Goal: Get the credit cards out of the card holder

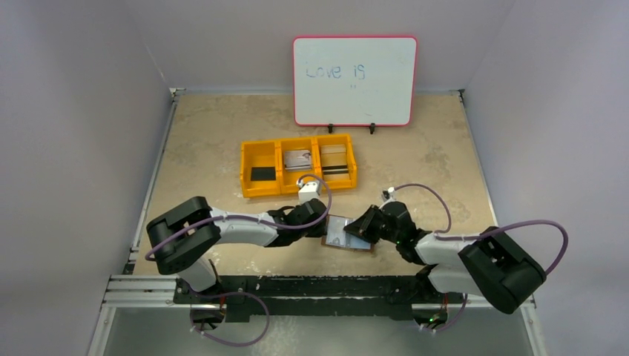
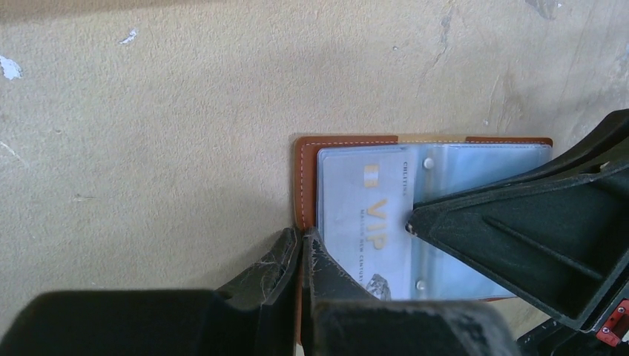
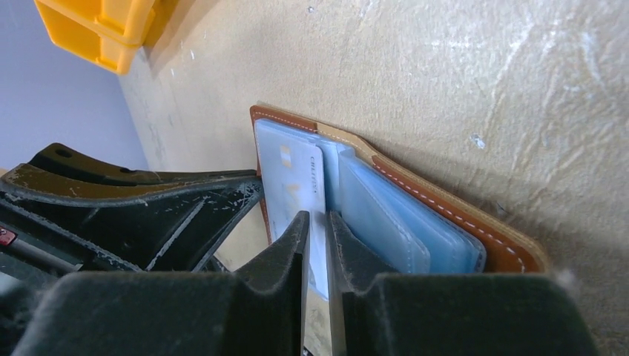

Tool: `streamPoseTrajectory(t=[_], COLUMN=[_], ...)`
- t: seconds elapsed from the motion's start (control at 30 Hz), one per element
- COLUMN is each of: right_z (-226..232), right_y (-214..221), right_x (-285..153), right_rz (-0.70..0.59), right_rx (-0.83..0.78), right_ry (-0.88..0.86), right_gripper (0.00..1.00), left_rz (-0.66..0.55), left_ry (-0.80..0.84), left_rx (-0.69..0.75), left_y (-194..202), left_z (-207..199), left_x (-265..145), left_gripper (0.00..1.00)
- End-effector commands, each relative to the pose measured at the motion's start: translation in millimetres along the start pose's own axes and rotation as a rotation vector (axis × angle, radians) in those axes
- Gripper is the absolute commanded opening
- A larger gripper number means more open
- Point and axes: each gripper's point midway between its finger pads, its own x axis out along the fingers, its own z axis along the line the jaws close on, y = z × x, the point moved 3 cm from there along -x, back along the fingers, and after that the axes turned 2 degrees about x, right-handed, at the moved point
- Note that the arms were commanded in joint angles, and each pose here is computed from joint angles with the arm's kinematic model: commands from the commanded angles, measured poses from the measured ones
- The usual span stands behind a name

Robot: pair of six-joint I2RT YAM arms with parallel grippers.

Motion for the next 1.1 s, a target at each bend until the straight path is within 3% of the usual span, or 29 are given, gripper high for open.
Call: streamPoseTrajectory(t=[0.0,0.13,0.17,0.5,0.67,1.0,1.07], right_z=[14.9,21.0,24.2,36.0,15.4,10.2,18.1], right_y=[8.1,8.0,7.8,1.2,-1.8,2.9,5.9], right_x=[-4.8,-9.2,-12.5,-23.0,-21.7,-16.8,-15.0], right_rz=[0.050,0.045,0.041,0.000,-0.031,0.047,0.084], right_rx=[0.007,0.022,0.030,0.031,0.039,-0.052,-0.100], right_ry=[-0.108,-0.163,-0.195,-0.257,-0.154,-0.139,-0.183], right_gripper=[0.15,0.07,0.00,0.00,0.00,0.00,0.08], left_rz=[0.071,0.064,0.062,0.016,-0.050,-0.075,-0.071], left_ry=[0.063,0.031,0.022,-0.026,-0.101,-0.131,-0.125], left_rx=[-0.002,0.005,0.012,0.006,-0.009,0.012,0.013], left_y=[16.4,16.1,15.2,6.1,-5.9,-11.2,-11.0], left_z=[-12.9,-7.4,-6.2,1.3,15.6,21.9,20.7], left_x=[1.8,1.7,1.0,-5.8,-15.8,-21.7,-20.8], left_gripper=[0.00,0.00,0.00,0.00,0.00,0.00,0.00])
